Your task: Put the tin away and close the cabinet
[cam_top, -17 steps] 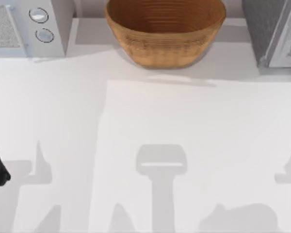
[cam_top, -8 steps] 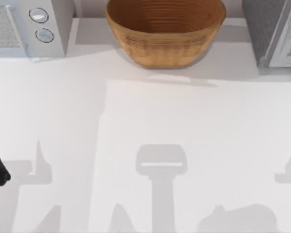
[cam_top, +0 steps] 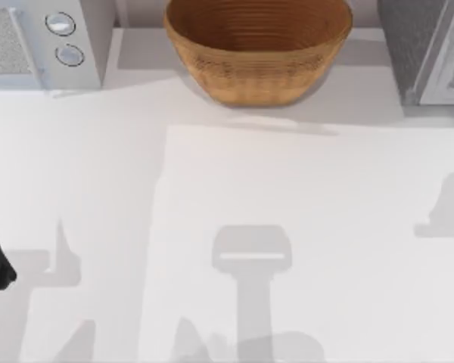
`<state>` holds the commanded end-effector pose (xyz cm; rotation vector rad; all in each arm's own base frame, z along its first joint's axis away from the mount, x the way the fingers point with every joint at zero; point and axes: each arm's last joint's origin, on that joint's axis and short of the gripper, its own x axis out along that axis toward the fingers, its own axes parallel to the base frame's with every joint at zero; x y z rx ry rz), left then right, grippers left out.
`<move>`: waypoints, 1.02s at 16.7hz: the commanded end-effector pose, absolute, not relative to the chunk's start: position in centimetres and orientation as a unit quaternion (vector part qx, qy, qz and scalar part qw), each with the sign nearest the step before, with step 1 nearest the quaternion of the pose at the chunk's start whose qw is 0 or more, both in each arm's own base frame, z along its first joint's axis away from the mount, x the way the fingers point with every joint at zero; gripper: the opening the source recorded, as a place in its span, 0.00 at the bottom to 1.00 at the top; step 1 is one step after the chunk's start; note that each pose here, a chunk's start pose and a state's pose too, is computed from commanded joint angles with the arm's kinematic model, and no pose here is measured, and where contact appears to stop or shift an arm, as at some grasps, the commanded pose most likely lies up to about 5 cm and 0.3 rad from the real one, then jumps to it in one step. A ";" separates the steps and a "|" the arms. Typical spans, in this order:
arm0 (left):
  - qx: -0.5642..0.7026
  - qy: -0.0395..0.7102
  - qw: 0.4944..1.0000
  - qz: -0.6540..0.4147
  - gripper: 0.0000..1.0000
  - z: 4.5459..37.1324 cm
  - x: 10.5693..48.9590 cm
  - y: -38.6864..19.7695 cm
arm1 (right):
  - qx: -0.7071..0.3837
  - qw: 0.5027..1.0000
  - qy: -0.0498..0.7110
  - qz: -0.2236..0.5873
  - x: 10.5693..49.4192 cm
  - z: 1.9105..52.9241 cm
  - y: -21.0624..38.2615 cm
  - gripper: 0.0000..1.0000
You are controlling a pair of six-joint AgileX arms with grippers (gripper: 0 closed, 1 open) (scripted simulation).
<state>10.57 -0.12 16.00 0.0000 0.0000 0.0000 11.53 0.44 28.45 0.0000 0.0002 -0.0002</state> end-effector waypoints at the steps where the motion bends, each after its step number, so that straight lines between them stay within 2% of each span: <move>1: 0.000 0.000 1.000 0.000 1.00 16.0 10.6 -0.1 | 0.000 1.000 0.000 0.000 12.0 30.4 0.6 0.00; 9: 0.000 0.000 1.000 0.000 1.00 16.0 10.6 -0.1 | 0.000 1.000 0.000 0.000 18.8 44.6 2.4 0.00; 13: 0.000 0.000 1.000 0.000 1.00 16.0 10.6 -0.1 | 0.000 1.000 0.000 0.000 22.6 48.8 3.7 0.00; 17: 0.000 0.000 1.000 0.000 1.00 16.0 10.6 -0.1 | 0.001 1.000 0.000 0.001 25.2 50.8 4.6 0.00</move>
